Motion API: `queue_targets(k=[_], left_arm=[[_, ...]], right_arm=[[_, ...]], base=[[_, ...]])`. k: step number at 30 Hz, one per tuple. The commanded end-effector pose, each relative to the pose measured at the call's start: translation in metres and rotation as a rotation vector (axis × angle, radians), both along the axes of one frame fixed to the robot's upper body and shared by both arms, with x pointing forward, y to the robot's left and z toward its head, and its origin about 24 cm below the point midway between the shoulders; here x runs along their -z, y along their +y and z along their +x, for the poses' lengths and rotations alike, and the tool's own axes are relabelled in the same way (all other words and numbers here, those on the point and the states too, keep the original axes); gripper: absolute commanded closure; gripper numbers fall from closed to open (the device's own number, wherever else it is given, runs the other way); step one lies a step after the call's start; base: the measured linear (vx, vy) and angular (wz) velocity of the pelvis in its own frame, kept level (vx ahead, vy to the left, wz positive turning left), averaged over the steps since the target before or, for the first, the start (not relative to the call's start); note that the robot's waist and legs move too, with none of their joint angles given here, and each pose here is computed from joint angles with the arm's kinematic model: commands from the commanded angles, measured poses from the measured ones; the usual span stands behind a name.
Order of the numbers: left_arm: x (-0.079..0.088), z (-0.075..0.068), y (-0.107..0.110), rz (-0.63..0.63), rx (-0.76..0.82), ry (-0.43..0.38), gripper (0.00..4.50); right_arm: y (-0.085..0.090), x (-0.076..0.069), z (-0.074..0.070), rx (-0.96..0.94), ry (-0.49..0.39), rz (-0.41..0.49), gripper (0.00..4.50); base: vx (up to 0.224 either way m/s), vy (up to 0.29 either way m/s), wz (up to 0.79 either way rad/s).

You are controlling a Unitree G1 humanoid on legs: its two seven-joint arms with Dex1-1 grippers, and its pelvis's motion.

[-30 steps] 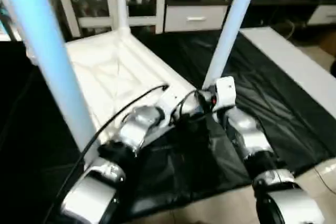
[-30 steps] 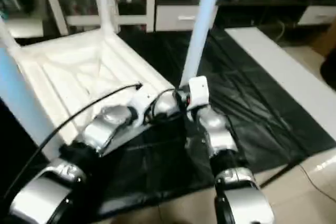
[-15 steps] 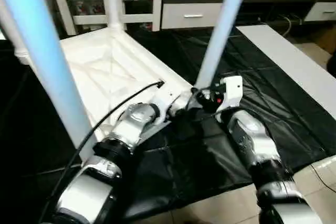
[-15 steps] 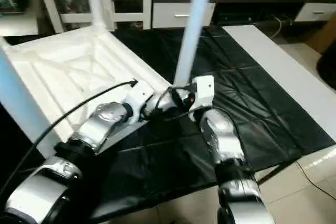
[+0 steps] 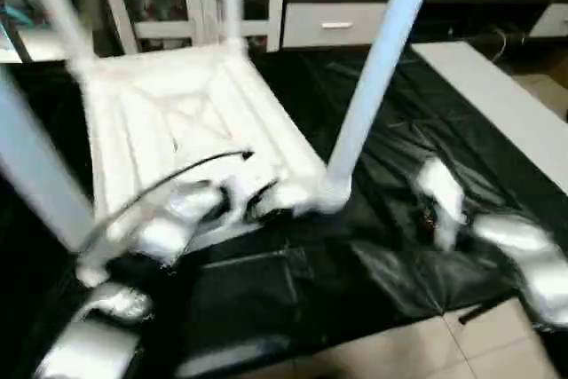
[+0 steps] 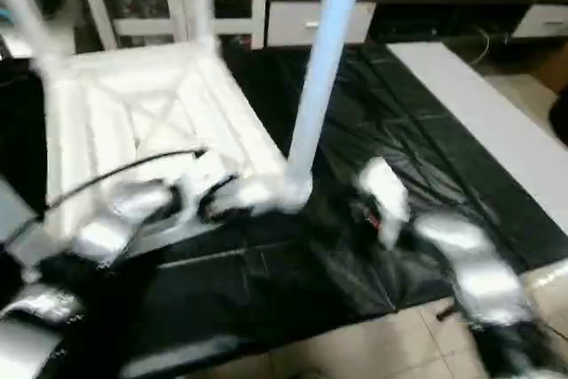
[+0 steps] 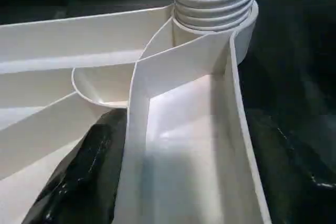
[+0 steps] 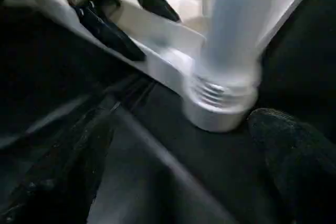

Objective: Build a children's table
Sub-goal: Rotate leg to tighten

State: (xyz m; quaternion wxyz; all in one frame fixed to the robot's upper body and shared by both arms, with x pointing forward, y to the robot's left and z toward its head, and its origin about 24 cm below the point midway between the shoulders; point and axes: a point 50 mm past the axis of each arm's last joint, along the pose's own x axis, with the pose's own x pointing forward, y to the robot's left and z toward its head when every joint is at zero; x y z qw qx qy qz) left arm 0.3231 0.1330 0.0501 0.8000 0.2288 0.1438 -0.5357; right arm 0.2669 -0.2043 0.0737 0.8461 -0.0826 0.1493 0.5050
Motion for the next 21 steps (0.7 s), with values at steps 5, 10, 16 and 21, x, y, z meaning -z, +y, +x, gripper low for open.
queue_targets(k=[5,10,16,21], left_arm=[[0.012,-0.028,-0.009,0.035,0.248,0.133,1.37],[0.011,-0.026,-0.010,0.049,0.251,0.112,1.37],[0.010,-0.026,-0.010,0.056,0.255,0.113,1.37],[0.010,-0.026,-0.011,0.063,0.266,0.116,1.37]], right_arm=[[0.011,-0.002,0.003,-0.074,-0.030,-0.032,0.06],[0.024,0.003,0.009,-0.136,-0.024,-0.055,0.06],[0.032,0.009,0.014,-0.223,-0.004,-0.086,0.06],[0.034,0.011,0.022,-0.246,-0.026,-0.108,0.06]], base=[[0.000,0.000,0.00],[0.000,0.000,0.00],[0.000,0.000,0.00],[0.000,0.000,0.00]])
